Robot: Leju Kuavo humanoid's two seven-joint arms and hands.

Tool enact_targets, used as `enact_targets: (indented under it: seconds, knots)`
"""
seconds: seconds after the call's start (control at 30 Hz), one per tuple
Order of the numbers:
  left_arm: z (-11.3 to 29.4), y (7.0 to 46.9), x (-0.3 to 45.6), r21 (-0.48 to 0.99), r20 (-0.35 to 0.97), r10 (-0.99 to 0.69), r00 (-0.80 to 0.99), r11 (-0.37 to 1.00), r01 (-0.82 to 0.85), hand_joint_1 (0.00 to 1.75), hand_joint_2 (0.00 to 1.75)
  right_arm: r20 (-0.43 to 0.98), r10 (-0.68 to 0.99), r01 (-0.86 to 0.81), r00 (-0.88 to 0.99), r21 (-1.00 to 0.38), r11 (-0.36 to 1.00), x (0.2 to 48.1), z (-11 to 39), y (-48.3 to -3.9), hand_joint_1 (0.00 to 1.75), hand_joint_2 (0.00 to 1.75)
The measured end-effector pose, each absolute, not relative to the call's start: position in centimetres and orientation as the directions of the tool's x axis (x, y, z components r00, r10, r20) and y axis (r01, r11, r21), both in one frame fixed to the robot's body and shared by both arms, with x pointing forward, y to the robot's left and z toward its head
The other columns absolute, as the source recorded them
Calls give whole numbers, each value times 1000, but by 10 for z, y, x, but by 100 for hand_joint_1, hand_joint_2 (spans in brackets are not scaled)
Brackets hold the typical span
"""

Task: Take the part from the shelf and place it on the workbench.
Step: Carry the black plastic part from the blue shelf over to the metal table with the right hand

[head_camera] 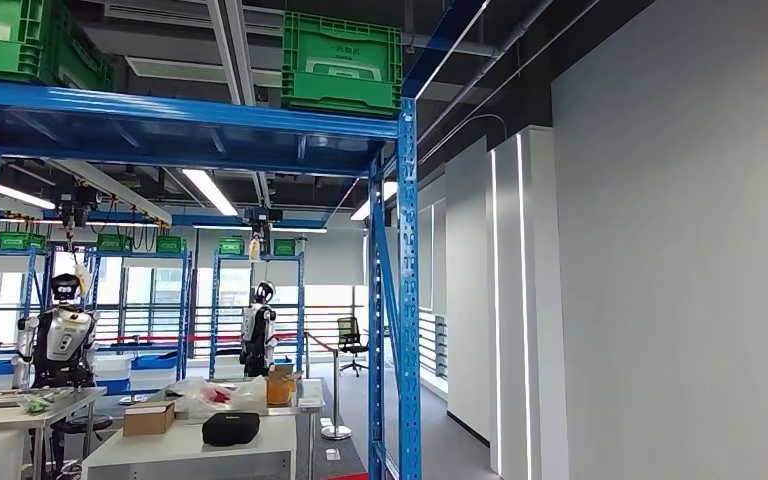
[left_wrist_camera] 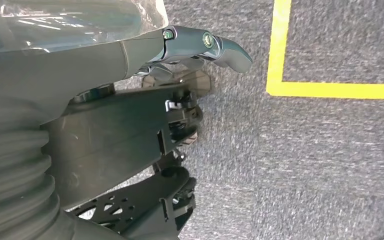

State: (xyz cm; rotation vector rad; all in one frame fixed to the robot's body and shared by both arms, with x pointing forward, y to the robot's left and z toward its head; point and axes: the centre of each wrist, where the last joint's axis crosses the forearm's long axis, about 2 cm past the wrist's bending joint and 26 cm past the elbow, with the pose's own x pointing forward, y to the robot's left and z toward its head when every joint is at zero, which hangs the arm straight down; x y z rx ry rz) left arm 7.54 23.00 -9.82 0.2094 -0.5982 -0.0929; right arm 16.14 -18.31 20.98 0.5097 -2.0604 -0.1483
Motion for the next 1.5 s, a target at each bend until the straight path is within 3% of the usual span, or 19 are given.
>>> enact_targets:
  seconds: [1.5]
  knots:
    - [-101, 227, 70, 221, 531, -97, 842, 975, -27, 0, 175, 822, -366, -314, -436, 243, 918, 163, 214, -180, 175, 175]
